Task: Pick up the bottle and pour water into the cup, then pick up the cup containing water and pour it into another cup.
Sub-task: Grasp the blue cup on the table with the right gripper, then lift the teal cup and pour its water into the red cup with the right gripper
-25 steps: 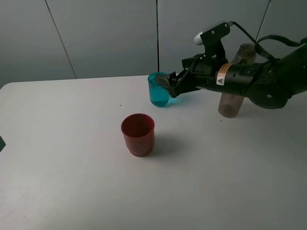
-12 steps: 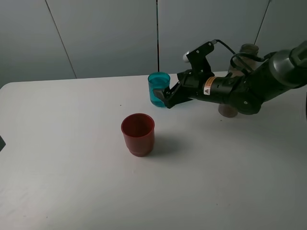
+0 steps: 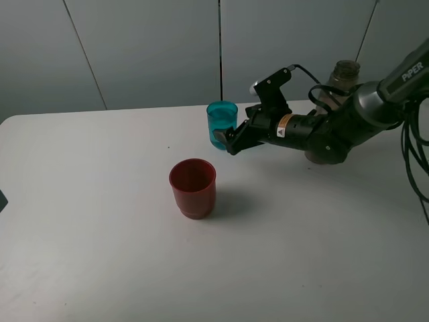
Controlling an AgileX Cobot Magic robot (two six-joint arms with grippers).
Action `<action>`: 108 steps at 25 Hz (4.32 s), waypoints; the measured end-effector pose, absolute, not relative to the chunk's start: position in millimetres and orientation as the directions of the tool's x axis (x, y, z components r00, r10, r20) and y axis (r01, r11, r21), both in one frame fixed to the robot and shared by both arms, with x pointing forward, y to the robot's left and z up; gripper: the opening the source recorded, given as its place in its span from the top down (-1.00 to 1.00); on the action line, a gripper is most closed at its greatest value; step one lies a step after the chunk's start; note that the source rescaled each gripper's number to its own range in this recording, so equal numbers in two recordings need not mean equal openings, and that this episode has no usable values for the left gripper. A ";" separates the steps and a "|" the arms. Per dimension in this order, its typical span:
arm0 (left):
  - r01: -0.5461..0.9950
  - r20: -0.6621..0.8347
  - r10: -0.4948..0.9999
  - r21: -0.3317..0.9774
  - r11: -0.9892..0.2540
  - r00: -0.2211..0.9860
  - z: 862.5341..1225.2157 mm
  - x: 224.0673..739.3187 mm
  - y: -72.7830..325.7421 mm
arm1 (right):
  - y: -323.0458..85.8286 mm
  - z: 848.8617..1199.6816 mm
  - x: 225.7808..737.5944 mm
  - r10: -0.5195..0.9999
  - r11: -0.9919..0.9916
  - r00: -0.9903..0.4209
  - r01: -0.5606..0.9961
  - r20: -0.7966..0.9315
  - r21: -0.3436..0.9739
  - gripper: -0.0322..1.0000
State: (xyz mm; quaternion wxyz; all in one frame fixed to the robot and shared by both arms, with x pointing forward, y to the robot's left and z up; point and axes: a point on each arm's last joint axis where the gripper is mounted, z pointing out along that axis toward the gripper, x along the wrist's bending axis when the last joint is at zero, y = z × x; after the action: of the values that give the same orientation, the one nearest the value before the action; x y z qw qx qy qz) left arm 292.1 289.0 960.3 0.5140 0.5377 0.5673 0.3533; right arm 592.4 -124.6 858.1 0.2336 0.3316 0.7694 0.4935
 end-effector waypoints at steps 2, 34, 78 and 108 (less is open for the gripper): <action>0.247 -0.203 0.973 0.954 0.172 0.107 960.3 292.1 289.0 | -123.5 855.9 595.2 0.741 0.293 -0.671 0.279 -0.033 0.915 -0.96; 0.247 -0.203 0.973 0.954 0.172 0.107 960.3 292.1 289.0 | -94.3 815.9 628.7 0.733 0.291 -0.678 0.239 -0.055 0.927 -0.96; 0.247 -0.203 0.973 0.954 0.172 0.107 960.3 292.1 289.0 | -111.5 916.1 580.9 0.694 0.310 -0.714 0.173 -0.098 0.935 0.79; 0.247 -0.203 0.973 0.954 0.172 0.107 960.3 292.1 289.0 | -110.5 926.5 518.9 0.276 0.647 -0.836 -0.203 -0.474 0.735 0.79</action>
State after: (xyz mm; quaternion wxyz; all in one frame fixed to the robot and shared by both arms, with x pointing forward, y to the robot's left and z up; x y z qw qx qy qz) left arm 292.1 289.0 960.3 0.5140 0.5377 0.5673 0.3533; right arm 518.9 -110.5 926.5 0.2855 0.0212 0.8614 0.4196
